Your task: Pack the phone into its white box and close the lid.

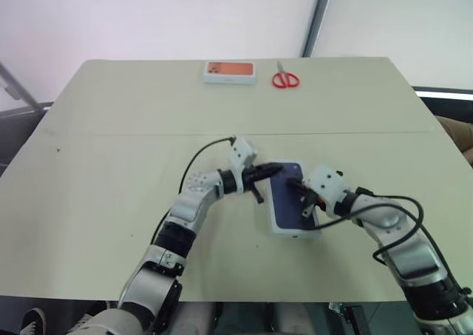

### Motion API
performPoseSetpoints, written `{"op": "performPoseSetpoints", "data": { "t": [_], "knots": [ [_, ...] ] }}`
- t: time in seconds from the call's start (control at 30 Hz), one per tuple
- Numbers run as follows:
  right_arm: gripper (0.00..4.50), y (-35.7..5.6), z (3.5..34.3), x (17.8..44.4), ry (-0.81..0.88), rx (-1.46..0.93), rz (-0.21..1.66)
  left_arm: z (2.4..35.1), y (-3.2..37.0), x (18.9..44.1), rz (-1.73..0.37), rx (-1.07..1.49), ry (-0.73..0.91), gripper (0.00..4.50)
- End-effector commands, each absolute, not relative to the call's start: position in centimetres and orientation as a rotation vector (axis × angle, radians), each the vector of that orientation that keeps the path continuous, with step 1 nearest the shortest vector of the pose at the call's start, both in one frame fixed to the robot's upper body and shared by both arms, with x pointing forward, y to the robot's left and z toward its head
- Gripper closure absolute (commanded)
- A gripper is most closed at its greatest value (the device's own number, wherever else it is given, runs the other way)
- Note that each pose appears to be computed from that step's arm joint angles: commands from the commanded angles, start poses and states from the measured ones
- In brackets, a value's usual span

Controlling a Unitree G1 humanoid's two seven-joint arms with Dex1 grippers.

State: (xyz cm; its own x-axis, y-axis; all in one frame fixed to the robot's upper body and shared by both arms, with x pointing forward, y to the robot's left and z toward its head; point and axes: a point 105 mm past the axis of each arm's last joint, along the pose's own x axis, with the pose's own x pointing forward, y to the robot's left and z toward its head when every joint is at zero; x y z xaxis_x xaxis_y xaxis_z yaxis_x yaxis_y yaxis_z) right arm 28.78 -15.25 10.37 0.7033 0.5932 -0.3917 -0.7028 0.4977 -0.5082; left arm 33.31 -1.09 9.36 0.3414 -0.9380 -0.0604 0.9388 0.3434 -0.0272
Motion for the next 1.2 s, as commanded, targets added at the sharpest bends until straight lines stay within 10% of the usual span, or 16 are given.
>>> {"op": "performPoseSetpoints", "data": {
  "t": [0.03, 0.17, 0.23, 0.47, 0.57, 1.2],
  "knots": [
    [4.47, -15.5, 8.0, 26.8, 0.292, -0.69, 0.869, 7.6, -0.1, 32.2, -1.268, 0.059, 0.143, 4.5],
    [4.47, -15.9, 9.7, 27.9, 0.241, -0.608, 0.805, 8.1, 1.3, 32.4, -1.253, -0.045, 0.183, 4.5],
    [4.5, -15.8, 11.0, 28.5, 0.207, -0.486, 0.786, 9.4, 1.8, 32.7, -1.246, -0.107, 0.16, 3.65],
    [1.14, -15.7, 14.5, 29.5, 0.099, -0.381, 0.792, 12.5, 4.8, 33.5, -1.205, -0.068, 0.075, 0.04],
    [0.03, -16.4, 15.8, 28.8, 0.082, -0.384, 0.873, 13.5, 9.9, 33.9, -1.149, 0.061, 0.069, 0.0],
    [0.03, -20.2, 14.5, 26.0, 0.143, -0.381, 0.94, 11.8, 23.9, 27.5, -0.792, 0.138, 0.185, 0.0]
  ]
}}
